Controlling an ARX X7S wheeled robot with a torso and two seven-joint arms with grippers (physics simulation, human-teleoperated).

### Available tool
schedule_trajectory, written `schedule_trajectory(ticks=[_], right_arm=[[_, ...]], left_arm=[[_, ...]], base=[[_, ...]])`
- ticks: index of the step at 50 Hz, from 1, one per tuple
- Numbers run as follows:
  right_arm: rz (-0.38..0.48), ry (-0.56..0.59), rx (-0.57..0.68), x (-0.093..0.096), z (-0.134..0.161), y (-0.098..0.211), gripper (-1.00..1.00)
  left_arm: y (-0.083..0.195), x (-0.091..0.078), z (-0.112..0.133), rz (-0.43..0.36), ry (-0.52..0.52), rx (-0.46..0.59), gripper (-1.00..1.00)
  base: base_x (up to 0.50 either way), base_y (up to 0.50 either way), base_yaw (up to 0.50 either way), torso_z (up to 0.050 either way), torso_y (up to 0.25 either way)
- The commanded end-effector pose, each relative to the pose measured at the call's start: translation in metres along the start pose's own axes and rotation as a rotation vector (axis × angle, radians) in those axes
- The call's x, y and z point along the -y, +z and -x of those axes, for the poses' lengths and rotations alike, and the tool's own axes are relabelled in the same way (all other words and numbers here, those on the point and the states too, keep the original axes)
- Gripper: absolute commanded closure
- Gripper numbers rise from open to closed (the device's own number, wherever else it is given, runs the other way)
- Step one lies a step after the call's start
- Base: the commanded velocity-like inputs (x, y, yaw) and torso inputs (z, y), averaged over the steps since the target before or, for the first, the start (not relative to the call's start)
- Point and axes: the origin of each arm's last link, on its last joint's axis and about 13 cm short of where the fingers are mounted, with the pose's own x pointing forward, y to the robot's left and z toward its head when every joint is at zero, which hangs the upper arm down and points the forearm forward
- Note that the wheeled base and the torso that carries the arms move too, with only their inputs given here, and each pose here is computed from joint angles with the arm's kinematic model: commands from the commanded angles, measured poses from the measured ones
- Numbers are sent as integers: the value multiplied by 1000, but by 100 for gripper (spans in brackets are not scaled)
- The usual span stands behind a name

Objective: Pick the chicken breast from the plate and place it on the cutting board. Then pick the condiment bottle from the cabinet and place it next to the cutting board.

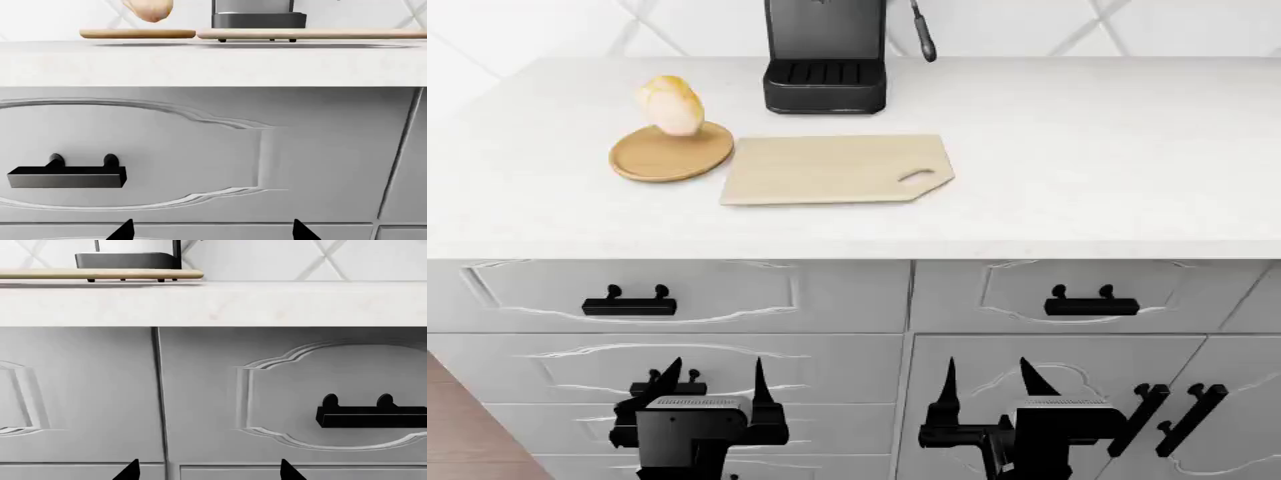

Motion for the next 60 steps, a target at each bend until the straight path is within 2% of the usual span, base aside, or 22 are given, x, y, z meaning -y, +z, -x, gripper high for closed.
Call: schedule_trajectory(ticks=[1, 5, 12, 15, 23, 28, 33, 36, 43, 51, 60], right_arm=[[-7, -3, 2, 0, 0, 1, -100], [-38, -8, 10, 1, -2, 4, -100], [-49, -2, 23, 1, 1, 10, -100], [-27, 10, 55, 2, 5, 32, -100], [26, 24, 232, 2, -9, 131, -100], [29, 45, 317, -2, -7, 171, -100], [12, 67, 348, -3, -4, 172, -100], [33, 58, 339, -3, -4, 171, -100], [58, 80, 354, -7, 6, 176, -100], [41, 85, 370, -7, 8, 177, -100], [36, 82, 372, -7, 8, 176, -100]], left_arm=[[1, 0, 0, 9, 0, -4, -100], [4, -3, -1, 46, 3, 6, -100], [13, -4, 5, 93, -41, 40, -100], [36, -9, 6, 91, -51, 106, -100], [126, -17, -15, 159, -27, 312, -100], [163, -20, -22, 195, -8, 395, -100], [159, -21, -23, 185, -22, 384, -100], [159, -18, -20, 170, -41, 391, -100], [164, -17, -8, 122, -51, 415, -100], [168, -17, -4, 94, -31, 439, -100], [169, -18, -5, 117, -33, 430, -100]], base=[[0, 0, 0, 0, 0], [0, 0, 0, 0, 0], [0, 0, 0, 48, 0], [0, 0, 0, 50, 0], [0, 0, 0, 50, 0], [0, 0, 0, 50, 0], [0, 0, 0, 50, 0], [0, 0, 0, 36, 0], [40, 500, 0, 0, 0], [151, 500, 0, 0, 0], [152, 500, 0, 0, 0]])
